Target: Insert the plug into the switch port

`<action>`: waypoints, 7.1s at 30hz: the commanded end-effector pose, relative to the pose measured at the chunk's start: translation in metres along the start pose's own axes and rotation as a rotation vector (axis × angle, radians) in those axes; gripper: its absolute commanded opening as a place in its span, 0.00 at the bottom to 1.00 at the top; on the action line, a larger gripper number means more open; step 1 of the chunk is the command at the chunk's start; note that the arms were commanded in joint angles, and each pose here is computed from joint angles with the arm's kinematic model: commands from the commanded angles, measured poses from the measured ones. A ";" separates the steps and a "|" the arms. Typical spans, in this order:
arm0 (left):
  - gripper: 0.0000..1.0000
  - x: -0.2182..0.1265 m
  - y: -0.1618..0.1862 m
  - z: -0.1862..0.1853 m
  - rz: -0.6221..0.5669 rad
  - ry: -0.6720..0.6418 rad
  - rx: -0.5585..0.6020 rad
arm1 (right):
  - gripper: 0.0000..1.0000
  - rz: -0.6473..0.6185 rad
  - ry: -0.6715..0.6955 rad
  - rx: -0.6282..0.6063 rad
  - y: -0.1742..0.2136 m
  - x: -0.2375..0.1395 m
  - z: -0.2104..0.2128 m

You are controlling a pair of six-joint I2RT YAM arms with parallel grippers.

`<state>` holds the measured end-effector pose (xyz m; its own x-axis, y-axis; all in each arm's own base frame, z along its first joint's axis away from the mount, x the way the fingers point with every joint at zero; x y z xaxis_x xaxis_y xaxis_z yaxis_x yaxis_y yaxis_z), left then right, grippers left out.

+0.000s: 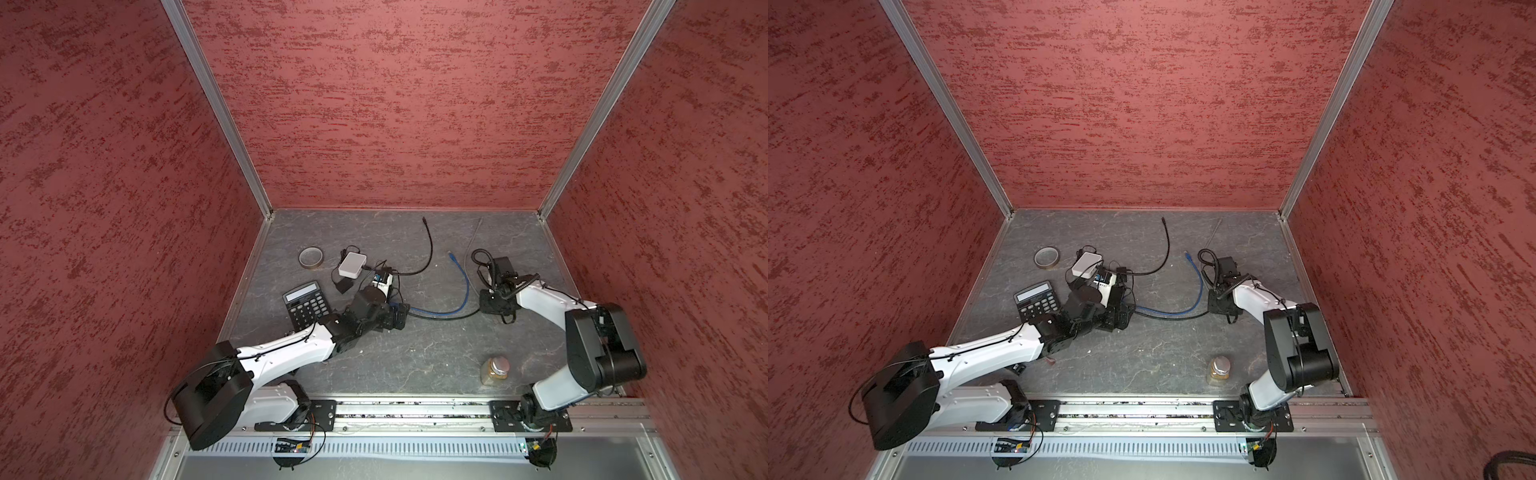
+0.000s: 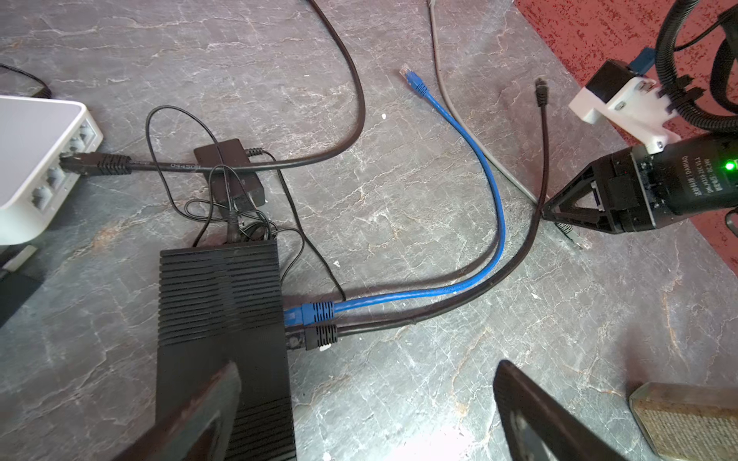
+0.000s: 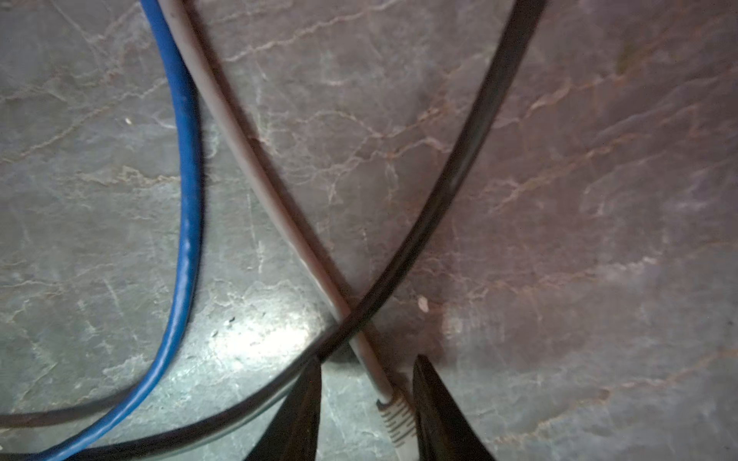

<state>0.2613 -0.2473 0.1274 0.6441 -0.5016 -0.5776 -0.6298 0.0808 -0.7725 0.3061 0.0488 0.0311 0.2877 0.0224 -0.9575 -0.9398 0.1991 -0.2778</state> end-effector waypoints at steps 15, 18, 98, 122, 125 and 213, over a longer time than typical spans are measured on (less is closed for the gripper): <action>1.00 -0.001 -0.009 -0.002 -0.017 0.015 0.001 | 0.33 0.035 -0.030 0.016 -0.007 0.024 0.001; 1.00 -0.001 -0.007 -0.001 -0.015 0.014 0.000 | 0.37 0.033 -0.028 0.010 -0.008 0.020 0.000; 1.00 0.007 -0.010 -0.044 -0.074 0.188 0.006 | 0.00 -0.357 -0.331 0.081 -0.068 -0.107 0.055; 0.91 0.078 -0.017 -0.158 -0.030 0.447 0.012 | 0.00 -0.400 -0.479 0.071 -0.048 -0.116 0.105; 0.84 0.085 -0.021 -0.165 -0.023 0.459 0.012 | 0.00 -0.408 -0.486 0.068 -0.047 -0.119 0.105; 0.04 0.045 0.008 -0.052 0.005 -0.212 1.035 | 0.36 -0.343 -0.845 -0.811 -0.026 -0.156 0.180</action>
<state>0.2558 -0.3159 0.1058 0.7253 -0.3746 -0.5776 -0.0623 0.7998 -0.5970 0.3361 0.2126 0.2152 0.3903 0.7485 -0.5361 -0.5226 -0.2992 -0.7983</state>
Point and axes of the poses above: each gripper's point midway between its finger pads, its own x axis out along the fingers, its own z axis along the line the jaws close on, y = z × x, the point moved 1 cm from there along -x, back along the fingers, and after that the axes turned 2 degrees about x, right-handed, at the moved point
